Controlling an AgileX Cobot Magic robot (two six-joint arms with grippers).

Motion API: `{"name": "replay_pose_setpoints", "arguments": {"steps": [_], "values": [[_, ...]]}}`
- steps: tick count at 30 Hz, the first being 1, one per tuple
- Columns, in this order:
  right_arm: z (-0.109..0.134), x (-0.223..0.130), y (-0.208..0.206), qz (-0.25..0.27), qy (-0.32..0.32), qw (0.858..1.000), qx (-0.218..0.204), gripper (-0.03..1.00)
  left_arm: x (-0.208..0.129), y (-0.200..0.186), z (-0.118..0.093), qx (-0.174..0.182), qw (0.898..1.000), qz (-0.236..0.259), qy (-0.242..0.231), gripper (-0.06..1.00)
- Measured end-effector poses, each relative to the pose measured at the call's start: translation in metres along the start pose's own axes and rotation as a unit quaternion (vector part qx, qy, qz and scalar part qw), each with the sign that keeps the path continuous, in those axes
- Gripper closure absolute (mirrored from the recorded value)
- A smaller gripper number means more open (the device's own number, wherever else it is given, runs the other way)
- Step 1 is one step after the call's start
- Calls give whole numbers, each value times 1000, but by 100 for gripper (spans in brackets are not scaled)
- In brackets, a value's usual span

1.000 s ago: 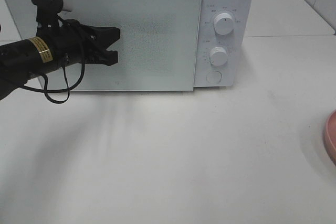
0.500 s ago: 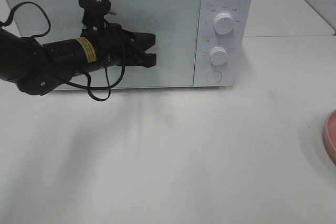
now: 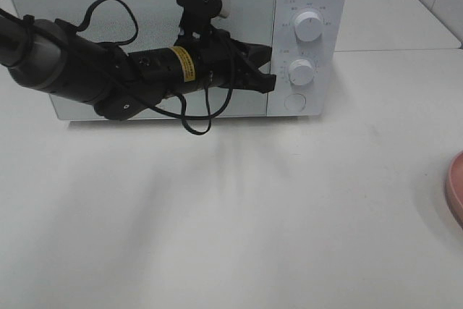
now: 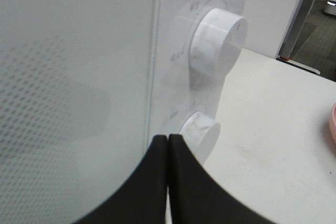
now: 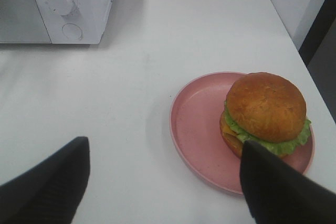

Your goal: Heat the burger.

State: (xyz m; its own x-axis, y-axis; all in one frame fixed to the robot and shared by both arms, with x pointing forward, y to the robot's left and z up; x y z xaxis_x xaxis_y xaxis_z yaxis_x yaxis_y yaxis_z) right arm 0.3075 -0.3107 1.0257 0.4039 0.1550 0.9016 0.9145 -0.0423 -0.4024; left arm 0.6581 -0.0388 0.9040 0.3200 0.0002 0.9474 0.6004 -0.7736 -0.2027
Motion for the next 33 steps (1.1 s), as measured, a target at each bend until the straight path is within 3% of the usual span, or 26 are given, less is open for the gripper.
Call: {"name": "replay_pose_setpoints", "arguments": {"steps": [8,12,18,20,23,25,27,28,31,33], "values": [[0,0,0,0,0,1000,0,21,39,5,-6,-20,998,-59,24,94],[0,0,0,0,0,1000,0,21,45,3,-12,-32,997,-60,26,94],[0,0,0,0,0,1000,0,21,36,3,-43,-93,994,-39,29,94],[0,0,0,0,0,1000,0,21,35,4,-43,-92,995,-37,25,94],[0,0,0,0,0,1000,0,21,29,3,-44,-77,997,-15,18,94],[0,0,0,0,0,1000,0,21,26,-7,-34,-33,999,6,2,94],[0,0,0,0,0,1000,0,21,24,-10,-30,-21,1000,10,-5,94],[0,0,0,0,0,1000,0,21,21,-17,-22,3,1000,15,-20,94],[0,0,0,0,0,1000,0,21,21,-22,-18,17,999,15,-29,94],[0,0,0,0,0,1000,0,21,21,-42,-6,60,997,12,-45,94]]}}
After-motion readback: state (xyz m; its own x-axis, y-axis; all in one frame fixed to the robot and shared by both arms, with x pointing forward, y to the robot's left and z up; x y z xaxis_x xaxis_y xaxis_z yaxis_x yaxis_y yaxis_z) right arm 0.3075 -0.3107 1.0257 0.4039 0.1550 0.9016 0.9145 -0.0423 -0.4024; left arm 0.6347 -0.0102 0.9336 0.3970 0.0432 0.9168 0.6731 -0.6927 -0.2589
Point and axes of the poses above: a point on each arm's last joint axis where the gripper is mounted, y pointing out along that axis toward the gripper, z along the wrist's bending axis when the last joint is at zero, x = y × z, the point moved 8 cm from there along y, pointing out along that axis toward the gripper, and after that the axes turned 9 degrees about -y, right-handed, at the moved point
